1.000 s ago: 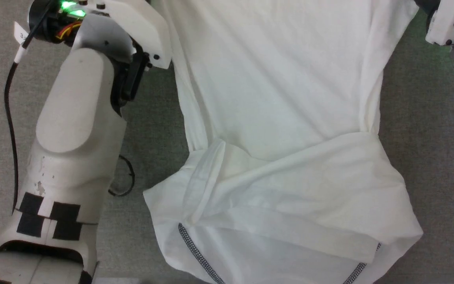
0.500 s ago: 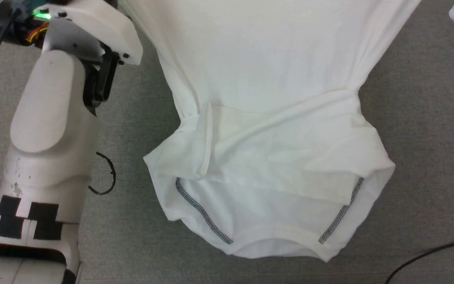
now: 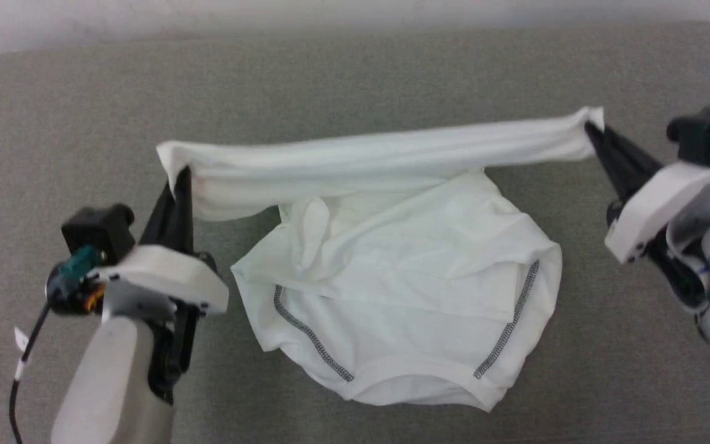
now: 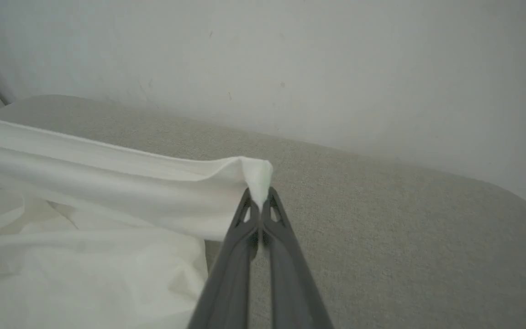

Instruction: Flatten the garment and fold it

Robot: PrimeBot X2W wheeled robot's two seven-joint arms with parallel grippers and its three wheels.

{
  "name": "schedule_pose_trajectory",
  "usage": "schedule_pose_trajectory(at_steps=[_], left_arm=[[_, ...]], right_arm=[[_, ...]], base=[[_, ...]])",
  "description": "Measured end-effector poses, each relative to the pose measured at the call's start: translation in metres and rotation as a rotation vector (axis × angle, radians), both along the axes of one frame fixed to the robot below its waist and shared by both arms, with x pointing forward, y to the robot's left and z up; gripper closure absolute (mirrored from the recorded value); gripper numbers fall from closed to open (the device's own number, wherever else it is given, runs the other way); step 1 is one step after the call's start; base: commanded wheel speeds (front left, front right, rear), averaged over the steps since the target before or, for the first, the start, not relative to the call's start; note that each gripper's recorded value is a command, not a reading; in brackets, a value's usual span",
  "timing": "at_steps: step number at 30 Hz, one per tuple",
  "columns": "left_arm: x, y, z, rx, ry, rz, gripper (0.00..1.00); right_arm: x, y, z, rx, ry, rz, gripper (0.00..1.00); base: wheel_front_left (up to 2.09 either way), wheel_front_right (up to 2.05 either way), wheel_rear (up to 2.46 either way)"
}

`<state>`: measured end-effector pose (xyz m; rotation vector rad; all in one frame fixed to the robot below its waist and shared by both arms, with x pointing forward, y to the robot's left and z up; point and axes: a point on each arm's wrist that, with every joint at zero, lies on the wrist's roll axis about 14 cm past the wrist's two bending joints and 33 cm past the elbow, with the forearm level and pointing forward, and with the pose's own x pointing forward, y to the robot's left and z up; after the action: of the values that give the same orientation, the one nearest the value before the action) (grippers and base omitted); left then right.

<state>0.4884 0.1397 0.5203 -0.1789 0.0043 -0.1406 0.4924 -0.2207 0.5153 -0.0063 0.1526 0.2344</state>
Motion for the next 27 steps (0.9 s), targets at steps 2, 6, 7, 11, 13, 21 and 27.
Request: schedule_pose_trajectory(at_steps=[2, 6, 7, 11, 13, 21, 27], left_arm=[[-0.021, 0.001, -0.008, -0.010, 0.033, 0.006, 1.00], [-0.061, 0.001, -0.032, -0.031, 0.129, 0.010, 1.00], [-0.070, -0.001, -0.040, -0.032, 0.160, 0.005, 1.00], [-0.102, -0.014, -0.070, -0.038, 0.278, -0.035, 1.00], [-0.112, -0.020, -0.083, -0.036, 0.322, -0.057, 1.00], [-0.142, -0.029, -0.124, -0.006, 0.463, -0.086, 1.00], [-0.154, -0.040, -0.135, -0.027, 0.494, -0.117, 0.00]], right_arm=[[-0.023, -0.001, -0.013, 0.011, 0.035, 0.005, 1.00], [-0.066, -0.007, -0.032, 0.055, 0.090, -0.017, 1.00], [-0.076, -0.009, -0.036, 0.070, 0.105, -0.028, 1.00], [-0.117, -0.017, -0.060, 0.110, 0.183, -0.085, 1.00], [-0.136, -0.016, -0.073, 0.127, 0.231, -0.107, 1.00], [-0.201, 0.009, -0.117, 0.203, 0.417, -0.164, 1.00], [-0.222, 0.026, -0.128, 0.233, 0.471, -0.178, 0.00]], base=[[0.00, 0.00, 0.00], [0.00, 0.00, 0.00], [0.00, 0.00, 0.00], [0.00, 0.00, 0.00], [0.00, 0.00, 0.00], [0.00, 0.00, 0.00], [0.00, 0.00, 0.00]])
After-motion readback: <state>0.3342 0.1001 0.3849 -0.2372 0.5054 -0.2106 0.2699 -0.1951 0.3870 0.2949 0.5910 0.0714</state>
